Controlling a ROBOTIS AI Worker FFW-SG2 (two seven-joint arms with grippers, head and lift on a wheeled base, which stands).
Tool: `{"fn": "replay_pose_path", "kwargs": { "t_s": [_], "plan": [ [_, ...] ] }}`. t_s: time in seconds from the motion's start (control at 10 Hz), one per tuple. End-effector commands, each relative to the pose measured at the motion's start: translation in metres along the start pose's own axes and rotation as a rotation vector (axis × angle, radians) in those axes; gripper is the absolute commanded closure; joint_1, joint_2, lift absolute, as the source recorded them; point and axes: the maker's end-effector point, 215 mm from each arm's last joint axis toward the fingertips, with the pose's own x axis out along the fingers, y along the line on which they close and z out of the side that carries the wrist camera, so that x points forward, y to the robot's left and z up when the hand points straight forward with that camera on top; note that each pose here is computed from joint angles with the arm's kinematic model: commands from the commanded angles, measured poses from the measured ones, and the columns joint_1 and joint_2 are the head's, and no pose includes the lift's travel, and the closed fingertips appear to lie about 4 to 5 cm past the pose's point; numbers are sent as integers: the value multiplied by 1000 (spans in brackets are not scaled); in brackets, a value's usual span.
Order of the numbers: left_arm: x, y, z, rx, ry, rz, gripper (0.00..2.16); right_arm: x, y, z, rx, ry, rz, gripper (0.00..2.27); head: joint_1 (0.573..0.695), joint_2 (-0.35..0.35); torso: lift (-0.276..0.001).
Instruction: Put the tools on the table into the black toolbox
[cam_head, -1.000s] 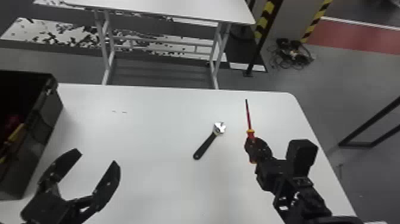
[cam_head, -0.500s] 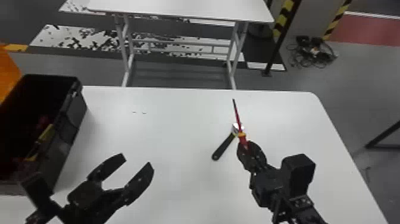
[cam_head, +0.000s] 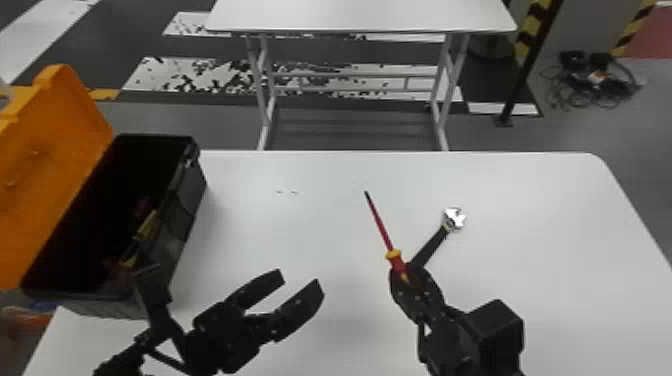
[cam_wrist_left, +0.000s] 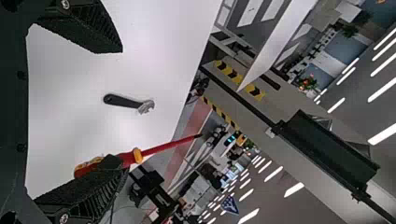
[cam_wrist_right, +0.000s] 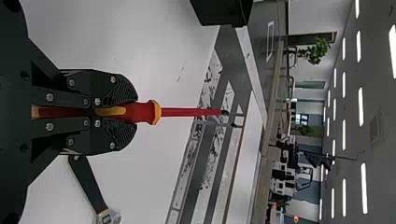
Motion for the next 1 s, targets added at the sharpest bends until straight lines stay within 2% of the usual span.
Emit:
{"fn": "replay_pose_path", "kwargs": {
  "t_s": [0.0,0.1,0.4,0.9],
  "plan": [
    [4,-11,-25,-96,132,-25,76,-3,26,0,-34,-1,46,2108,695,64,-75],
    [6,-13,-19,-111,125,-32,76,-3,38,2,-51,-4,68,2108,695,69,-75],
    [15,-14,-1,-82,108,-34,76,-8,72,4,-76,-11,126,2108,695,115,-75],
    [27,-23,2,-83,100,-47,76,-12,103,12,-94,-30,170,2108,695,168,-75]
  ]
}}
